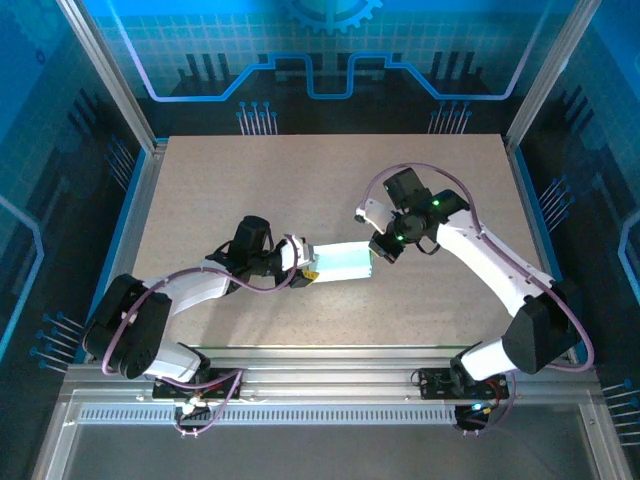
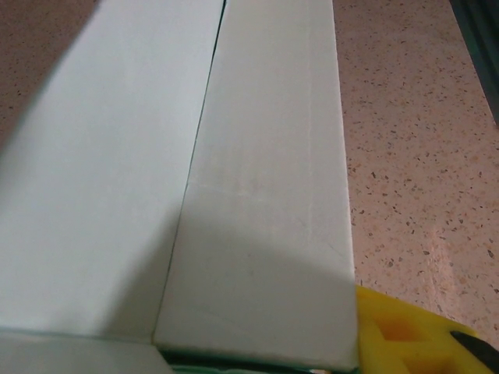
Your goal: Fold the paper box
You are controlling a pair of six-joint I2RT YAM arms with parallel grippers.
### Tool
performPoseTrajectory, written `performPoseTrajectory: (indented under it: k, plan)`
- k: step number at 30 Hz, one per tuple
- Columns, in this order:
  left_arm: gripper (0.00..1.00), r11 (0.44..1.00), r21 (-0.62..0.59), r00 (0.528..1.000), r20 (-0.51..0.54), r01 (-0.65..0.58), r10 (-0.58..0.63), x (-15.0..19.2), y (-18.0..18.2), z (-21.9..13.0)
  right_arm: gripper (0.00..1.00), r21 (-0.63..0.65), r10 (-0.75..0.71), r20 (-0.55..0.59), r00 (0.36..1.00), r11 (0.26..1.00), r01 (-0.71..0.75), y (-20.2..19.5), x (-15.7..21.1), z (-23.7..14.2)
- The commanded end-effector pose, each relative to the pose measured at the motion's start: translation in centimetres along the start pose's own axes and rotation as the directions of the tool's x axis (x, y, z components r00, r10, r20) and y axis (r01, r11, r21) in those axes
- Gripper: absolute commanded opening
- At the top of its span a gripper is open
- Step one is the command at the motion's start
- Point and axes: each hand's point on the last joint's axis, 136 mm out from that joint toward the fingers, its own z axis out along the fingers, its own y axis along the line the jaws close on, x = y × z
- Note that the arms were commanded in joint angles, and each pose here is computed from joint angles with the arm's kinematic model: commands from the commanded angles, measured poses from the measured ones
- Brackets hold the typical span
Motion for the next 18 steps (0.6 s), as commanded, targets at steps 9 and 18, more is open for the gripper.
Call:
performPoseTrajectory:
  k: [9,18]
  plan:
    - [0.3,0.998,-0.06,0.999,0.037,-0.014,0.016,-1.8,1.6,-0.2,0.0,0.09,0.355,0.076,0.932,0.928,-0.361,-0.9,-1.5,0.7]
    - [0.28,0.998,-0.062,1.0,0.025,-0.01,0.012,-1.8,1.8,0.0,0.0,0.237,0.572,0.214,0.792,0.756,-0.61,-2.0,-0.9,2.1]
